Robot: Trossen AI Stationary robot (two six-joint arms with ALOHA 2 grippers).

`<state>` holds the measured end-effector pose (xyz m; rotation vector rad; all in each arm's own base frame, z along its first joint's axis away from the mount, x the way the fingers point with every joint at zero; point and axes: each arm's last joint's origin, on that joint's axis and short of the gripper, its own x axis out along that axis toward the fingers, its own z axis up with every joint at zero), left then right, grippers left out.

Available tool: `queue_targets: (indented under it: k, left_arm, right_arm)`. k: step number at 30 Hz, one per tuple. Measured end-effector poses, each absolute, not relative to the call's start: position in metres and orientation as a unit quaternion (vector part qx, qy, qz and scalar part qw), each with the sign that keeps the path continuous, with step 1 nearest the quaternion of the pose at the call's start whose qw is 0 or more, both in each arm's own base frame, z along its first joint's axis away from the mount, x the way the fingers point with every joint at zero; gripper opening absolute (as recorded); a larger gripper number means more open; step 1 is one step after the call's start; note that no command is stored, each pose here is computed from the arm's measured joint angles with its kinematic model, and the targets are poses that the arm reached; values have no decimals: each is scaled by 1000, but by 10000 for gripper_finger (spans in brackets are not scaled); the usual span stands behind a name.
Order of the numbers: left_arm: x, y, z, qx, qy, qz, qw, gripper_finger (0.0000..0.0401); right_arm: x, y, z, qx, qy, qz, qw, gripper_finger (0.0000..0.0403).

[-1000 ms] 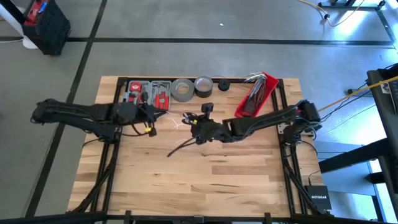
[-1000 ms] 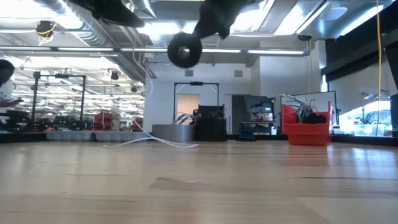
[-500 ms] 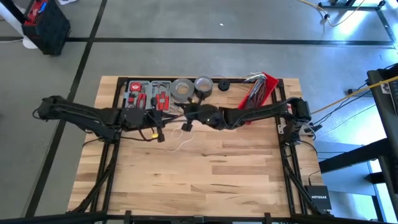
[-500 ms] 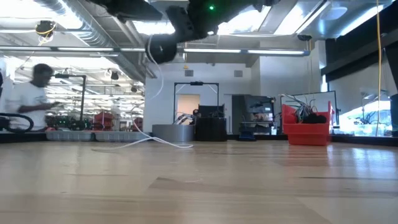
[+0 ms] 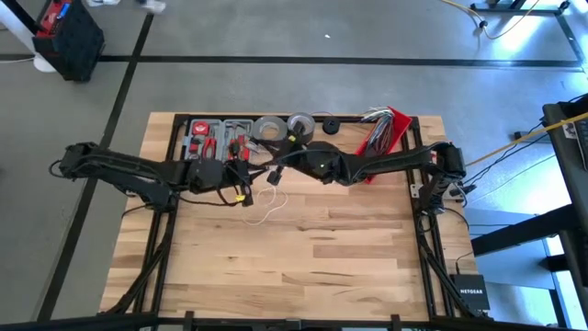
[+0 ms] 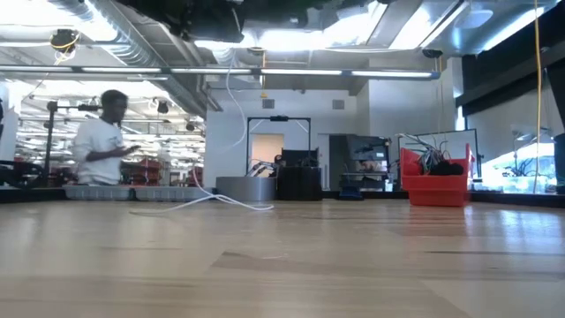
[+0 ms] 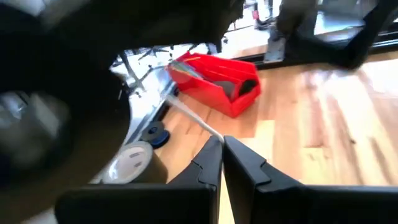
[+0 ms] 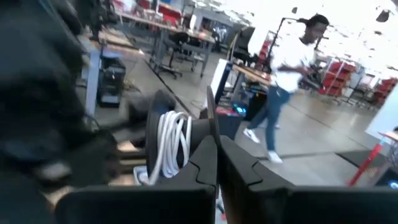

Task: Coil cords
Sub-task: Coil the white wire onto the black spool

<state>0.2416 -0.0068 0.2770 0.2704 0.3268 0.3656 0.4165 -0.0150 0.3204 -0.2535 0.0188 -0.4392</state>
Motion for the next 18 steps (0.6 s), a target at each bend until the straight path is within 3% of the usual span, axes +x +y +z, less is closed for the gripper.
queue_targets:
  k: [18]
  left_arm:
    - [251,13,261,145,211,204,945,5]
  right_arm:
    - [375,12,380,-150,-52,-181,971,5]
